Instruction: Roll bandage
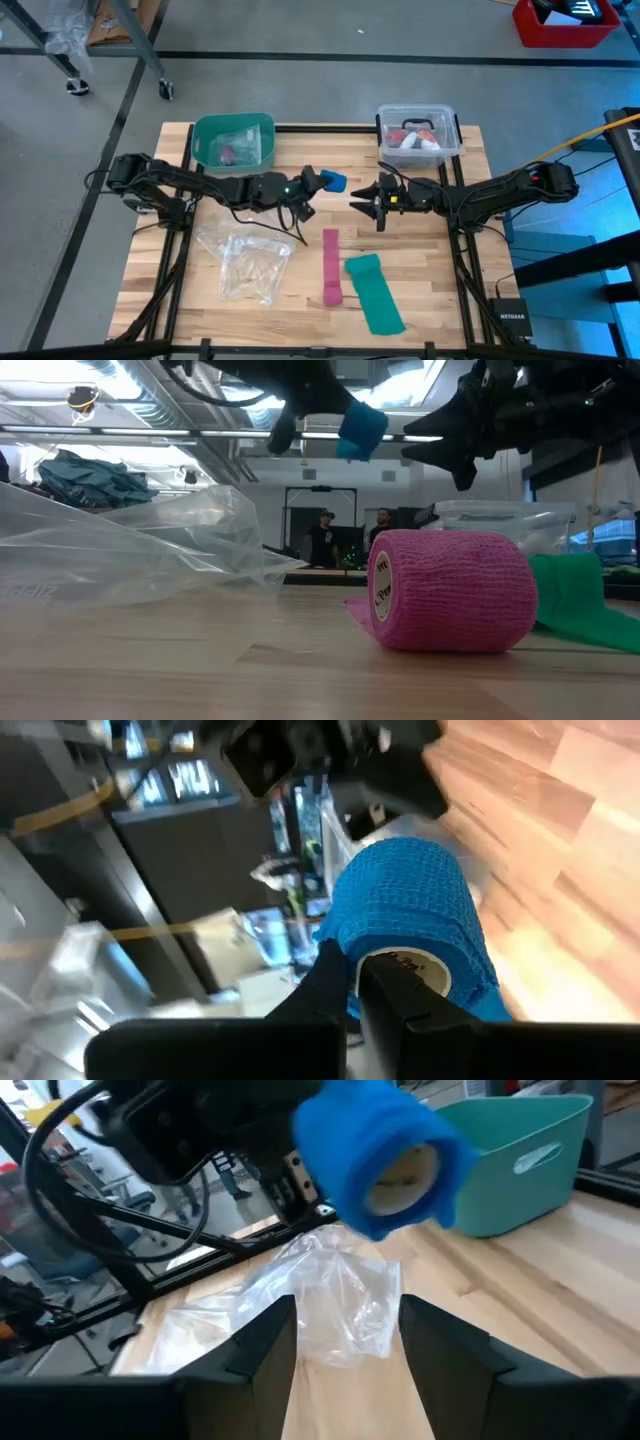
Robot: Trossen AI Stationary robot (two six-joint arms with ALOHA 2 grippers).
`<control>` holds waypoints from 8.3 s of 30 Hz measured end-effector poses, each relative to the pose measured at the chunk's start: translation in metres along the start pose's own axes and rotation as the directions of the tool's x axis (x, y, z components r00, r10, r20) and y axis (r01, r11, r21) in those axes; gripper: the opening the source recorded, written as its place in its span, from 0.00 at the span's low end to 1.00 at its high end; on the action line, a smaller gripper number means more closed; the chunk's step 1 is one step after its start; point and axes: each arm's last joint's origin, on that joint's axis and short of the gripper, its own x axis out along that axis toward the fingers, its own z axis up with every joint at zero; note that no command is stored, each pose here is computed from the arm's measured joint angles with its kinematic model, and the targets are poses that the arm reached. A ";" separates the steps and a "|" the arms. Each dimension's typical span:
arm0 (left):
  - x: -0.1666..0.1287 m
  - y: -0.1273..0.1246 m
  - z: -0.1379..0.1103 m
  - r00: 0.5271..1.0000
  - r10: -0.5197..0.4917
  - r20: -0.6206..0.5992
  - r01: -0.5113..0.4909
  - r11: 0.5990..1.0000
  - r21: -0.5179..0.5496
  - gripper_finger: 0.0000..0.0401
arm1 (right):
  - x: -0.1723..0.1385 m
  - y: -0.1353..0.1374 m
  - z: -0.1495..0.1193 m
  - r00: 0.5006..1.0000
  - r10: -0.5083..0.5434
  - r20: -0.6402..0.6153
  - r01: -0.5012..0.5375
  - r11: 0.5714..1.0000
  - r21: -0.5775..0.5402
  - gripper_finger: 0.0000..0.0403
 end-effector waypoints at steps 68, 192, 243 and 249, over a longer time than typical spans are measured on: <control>-0.026 0.017 0.041 0.983 0.149 0.108 -0.146 0.989 -0.036 0.13 | 0.033 0.021 0.037 0.981 0.152 0.119 -0.049 0.792 -0.609 0.07; -0.116 -0.079 0.098 0.860 -0.511 0.004 0.201 0.331 -0.922 0.29 | 0.045 0.060 0.048 0.913 -0.071 -0.402 -0.193 0.793 -0.578 0.53; -0.152 0.066 -0.005 0.970 0.025 0.241 0.239 -0.266 -0.934 0.00 | 0.045 0.059 0.048 0.914 -0.086 -0.397 -0.244 0.665 -0.706 0.53; -0.161 0.082 -0.014 0.960 0.158 0.232 0.273 -0.341 -0.899 0.00 | 0.047 0.062 0.053 0.937 -0.059 -0.344 -0.226 0.648 -0.727 0.53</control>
